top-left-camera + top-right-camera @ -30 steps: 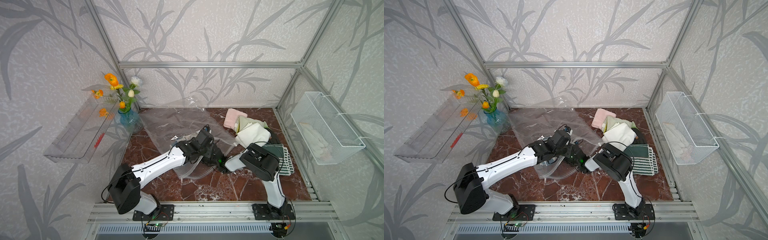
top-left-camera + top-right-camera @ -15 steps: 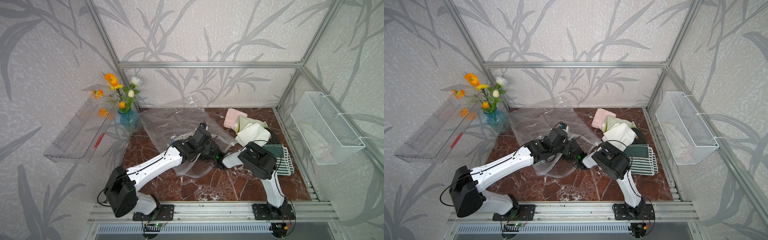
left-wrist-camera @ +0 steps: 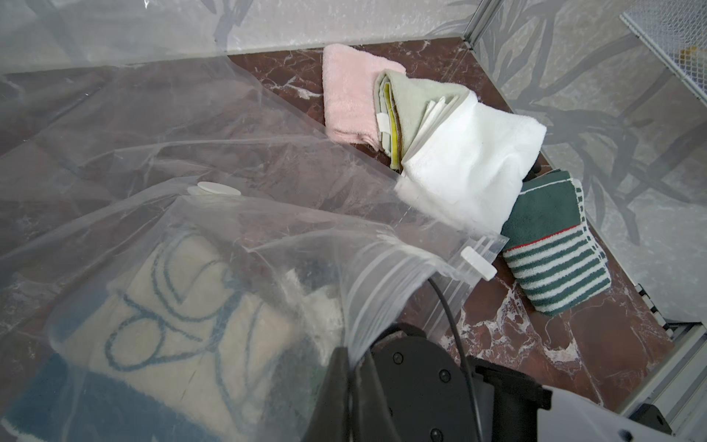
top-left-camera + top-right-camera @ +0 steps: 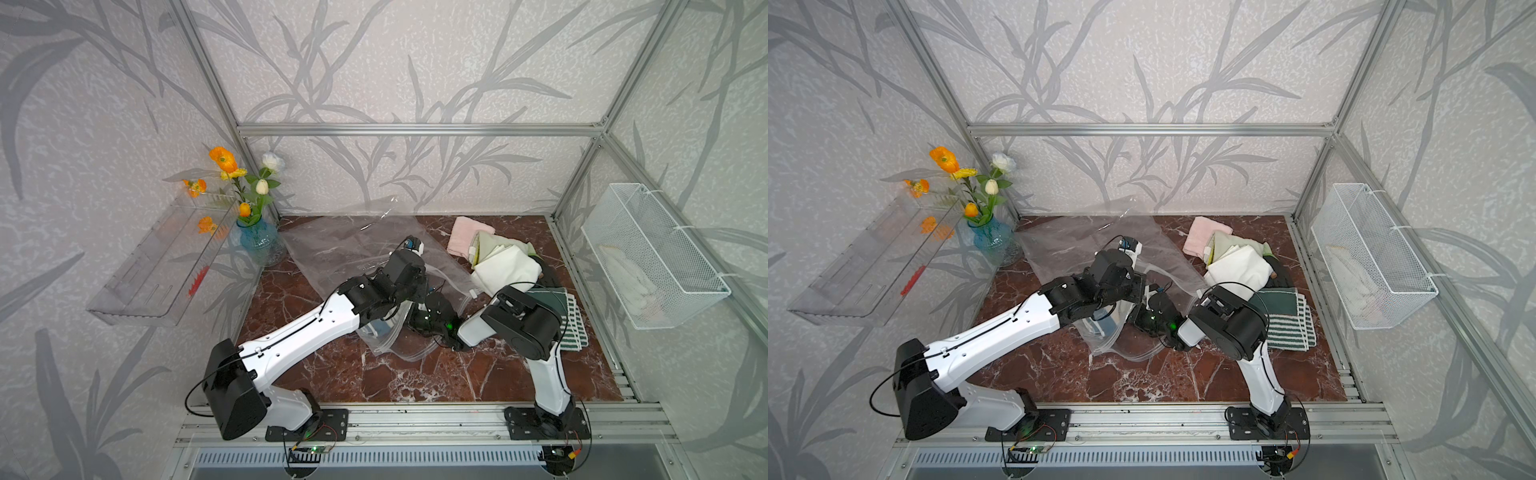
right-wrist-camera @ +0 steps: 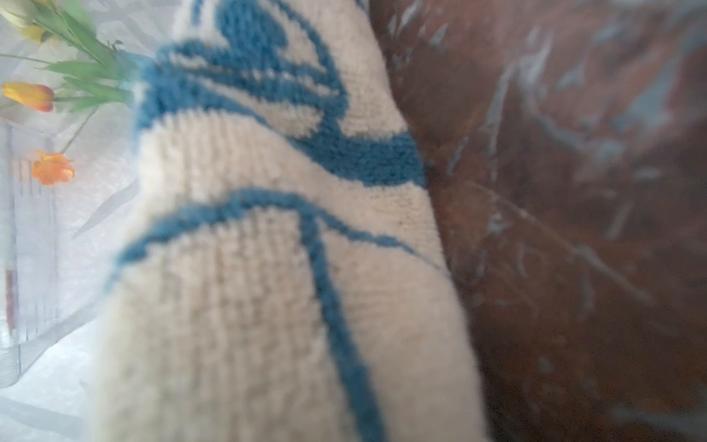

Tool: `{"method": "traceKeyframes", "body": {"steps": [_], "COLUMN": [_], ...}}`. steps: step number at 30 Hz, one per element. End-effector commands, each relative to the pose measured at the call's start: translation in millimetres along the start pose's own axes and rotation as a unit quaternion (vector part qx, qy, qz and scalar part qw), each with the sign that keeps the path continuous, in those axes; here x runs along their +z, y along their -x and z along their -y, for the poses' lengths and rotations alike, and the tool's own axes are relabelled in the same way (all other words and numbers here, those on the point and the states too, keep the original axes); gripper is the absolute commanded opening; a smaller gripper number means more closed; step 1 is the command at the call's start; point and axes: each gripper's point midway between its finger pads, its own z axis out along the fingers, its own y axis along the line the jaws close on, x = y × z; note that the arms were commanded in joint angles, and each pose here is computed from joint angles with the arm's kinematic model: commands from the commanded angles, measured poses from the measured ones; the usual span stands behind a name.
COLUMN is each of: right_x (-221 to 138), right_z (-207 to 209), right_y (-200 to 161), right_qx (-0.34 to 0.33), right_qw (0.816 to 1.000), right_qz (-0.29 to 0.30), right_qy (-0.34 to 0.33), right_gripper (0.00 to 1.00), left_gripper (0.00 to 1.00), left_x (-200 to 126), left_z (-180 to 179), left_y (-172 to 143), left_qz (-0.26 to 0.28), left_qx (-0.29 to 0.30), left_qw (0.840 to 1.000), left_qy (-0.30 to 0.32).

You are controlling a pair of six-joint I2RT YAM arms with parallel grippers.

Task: Place the folded towel into the vacuum bag
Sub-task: Place the towel in the vacuum bag.

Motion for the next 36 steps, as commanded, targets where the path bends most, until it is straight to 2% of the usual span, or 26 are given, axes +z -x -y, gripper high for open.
{"method": "traceKeyframes", "body": {"steps": [1, 6, 10, 15, 19, 24, 27, 29, 31, 34, 36], "right_x": [17, 38, 51, 74, 80, 94, 98, 93, 78, 49, 30], "right_z": [-4, -42, -57, -45, -24, -41, -39, -36, -38, -33, -33], "right_y": [3, 7, 12, 11, 12, 14, 17, 14, 10, 3, 0], "right_qx": [-0.003, -0.05, -0.056, -0.036, -0.023, -0.039, -0.034, -0.023, -0.015, -0.009, -0.009], "right_qw": [1.0, 0.998, 0.996, 0.996, 0.997, 0.995, 0.996, 0.996, 0.996, 0.997, 0.997], "right_qz": [-0.006, -0.043, -0.051, -0.072, -0.072, -0.086, -0.084, -0.087, -0.084, -0.077, -0.071], "right_qy": [-0.004, 0.016, 0.039, 0.024, -0.029, -0.014, -0.013, -0.012, -0.012, -0.027, -0.035], "right_gripper": [0.05, 0.04, 0.04, 0.04, 0.03, 0.05, 0.14, 0.28, 0.44, 0.59, 0.65], "left_gripper": [0.0, 0.0, 0.0, 0.0, 0.0, 0.0, 0.0, 0.0, 0.0, 0.0, 0.0], "left_x": [-14, -6, 0, 5, 6, 10, 12, 12, 11, 10, 10], "left_z": [25, 34, 31, 33, 31, 30, 26, 21, 16, 10, 7], "left_y": [28, 14, 3, -6, -9, -15, -18, -20, -23, -27, -29], "left_qz": [0.029, 0.007, -0.008, -0.023, -0.025, -0.03, -0.034, -0.035, -0.036, -0.037, -0.037], "left_qx": [0.002, 0.005, 0.007, 0.006, 0.005, 0.005, 0.007, 0.007, 0.007, 0.003, -0.001], "left_qw": [0.998, 0.998, 0.998, 0.998, 0.998, 0.997, 0.998, 0.998, 0.998, 0.999, 0.999], "left_qy": [-0.049, -0.064, -0.061, -0.067, -0.066, -0.064, -0.057, -0.049, -0.042, -0.038, -0.036]}}
